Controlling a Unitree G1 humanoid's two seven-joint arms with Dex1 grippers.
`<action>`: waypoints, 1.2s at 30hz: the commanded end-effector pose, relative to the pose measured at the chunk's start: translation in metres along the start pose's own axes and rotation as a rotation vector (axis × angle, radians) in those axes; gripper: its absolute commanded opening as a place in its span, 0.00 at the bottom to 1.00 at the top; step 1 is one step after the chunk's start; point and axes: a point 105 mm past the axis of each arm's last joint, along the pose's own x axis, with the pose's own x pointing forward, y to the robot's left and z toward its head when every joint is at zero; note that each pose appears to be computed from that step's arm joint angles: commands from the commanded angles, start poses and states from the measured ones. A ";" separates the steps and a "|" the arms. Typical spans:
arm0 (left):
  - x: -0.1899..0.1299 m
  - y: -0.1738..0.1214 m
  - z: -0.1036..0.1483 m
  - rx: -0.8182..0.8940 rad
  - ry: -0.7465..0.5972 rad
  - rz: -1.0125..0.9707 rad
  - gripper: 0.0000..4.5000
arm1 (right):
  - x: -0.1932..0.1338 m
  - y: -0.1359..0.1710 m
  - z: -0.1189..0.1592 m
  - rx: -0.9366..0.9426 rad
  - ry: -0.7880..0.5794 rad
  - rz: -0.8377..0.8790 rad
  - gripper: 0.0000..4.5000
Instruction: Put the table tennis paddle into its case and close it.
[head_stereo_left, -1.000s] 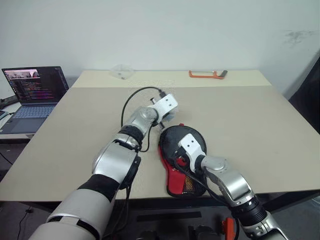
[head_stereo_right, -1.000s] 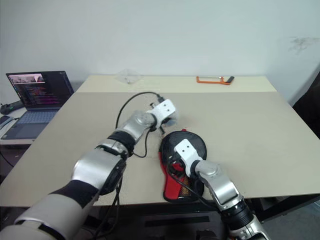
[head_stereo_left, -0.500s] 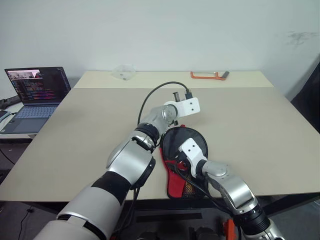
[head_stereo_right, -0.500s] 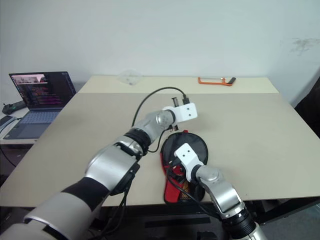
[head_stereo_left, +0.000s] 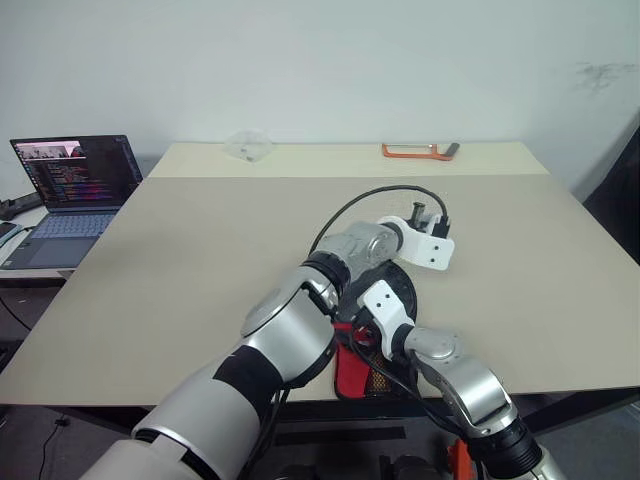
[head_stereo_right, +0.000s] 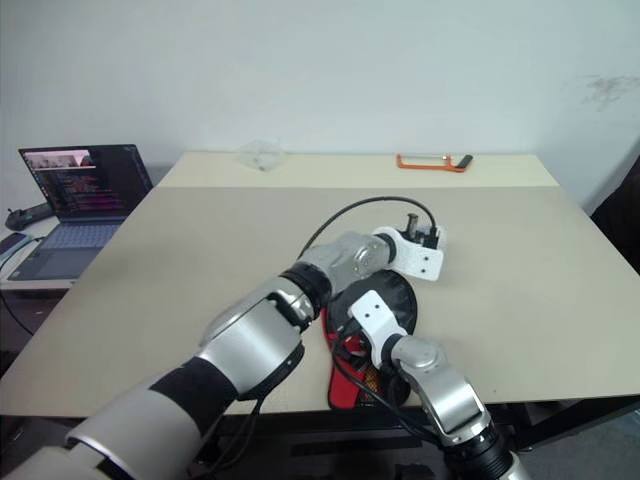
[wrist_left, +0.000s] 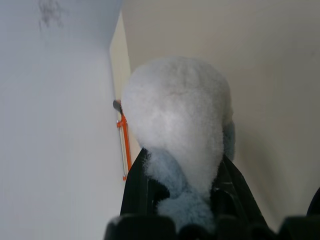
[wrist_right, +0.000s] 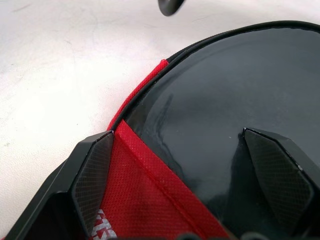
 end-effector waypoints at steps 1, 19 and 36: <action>0.004 0.022 0.046 0.045 -0.168 0.050 0.06 | 0.002 0.036 -0.078 0.124 0.303 0.124 1.00; 0.002 -0.003 0.054 -0.150 -0.247 -0.114 0.59 | 0.005 0.029 -0.075 0.112 0.297 0.110 1.00; -0.013 0.011 0.025 -0.445 -0.272 -0.116 1.00 | 0.010 0.013 -0.073 0.107 0.297 0.073 1.00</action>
